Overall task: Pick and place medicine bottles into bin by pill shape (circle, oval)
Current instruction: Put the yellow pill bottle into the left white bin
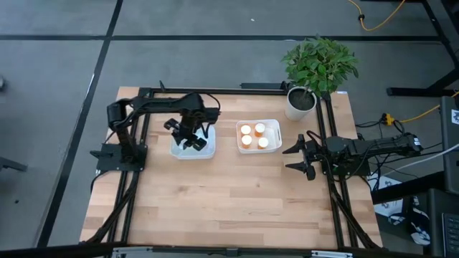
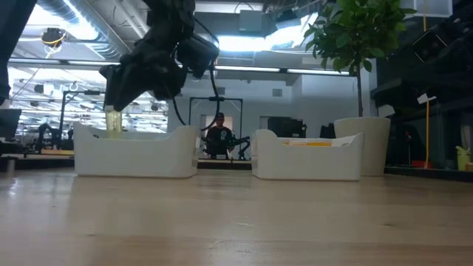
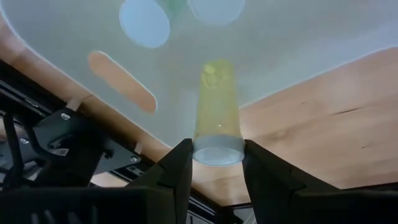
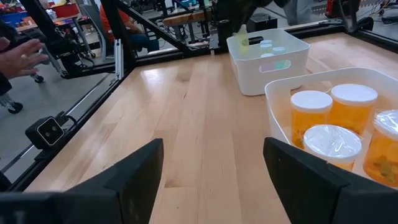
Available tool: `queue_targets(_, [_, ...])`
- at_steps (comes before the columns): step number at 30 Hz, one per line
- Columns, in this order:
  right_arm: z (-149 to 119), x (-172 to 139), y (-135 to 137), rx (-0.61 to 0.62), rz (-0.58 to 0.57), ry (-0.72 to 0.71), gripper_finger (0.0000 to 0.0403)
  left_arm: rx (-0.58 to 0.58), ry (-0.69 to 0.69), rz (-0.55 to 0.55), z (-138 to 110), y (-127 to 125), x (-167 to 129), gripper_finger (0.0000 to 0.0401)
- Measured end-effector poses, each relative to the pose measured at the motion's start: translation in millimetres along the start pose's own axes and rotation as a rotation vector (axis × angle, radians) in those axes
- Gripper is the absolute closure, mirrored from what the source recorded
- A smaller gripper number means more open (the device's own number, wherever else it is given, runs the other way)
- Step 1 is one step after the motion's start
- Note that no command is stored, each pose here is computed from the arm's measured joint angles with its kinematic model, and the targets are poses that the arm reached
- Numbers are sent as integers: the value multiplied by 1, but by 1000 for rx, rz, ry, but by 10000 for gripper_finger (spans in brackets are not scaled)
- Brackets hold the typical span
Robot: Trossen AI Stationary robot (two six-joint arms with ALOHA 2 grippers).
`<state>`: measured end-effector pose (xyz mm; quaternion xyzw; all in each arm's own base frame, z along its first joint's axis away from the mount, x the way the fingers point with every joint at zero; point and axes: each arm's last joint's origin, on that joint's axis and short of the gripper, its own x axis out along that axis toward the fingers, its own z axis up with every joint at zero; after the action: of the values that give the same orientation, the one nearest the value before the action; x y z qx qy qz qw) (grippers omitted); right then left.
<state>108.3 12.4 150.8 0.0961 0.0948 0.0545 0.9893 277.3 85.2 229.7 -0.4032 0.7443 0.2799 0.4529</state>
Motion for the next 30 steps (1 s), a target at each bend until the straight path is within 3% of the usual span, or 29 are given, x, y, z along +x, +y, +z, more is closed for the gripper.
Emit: queue_targets(30, [0, 0, 0, 0, 0, 0, 124, 24, 17, -33, 14, 8, 27, 282])
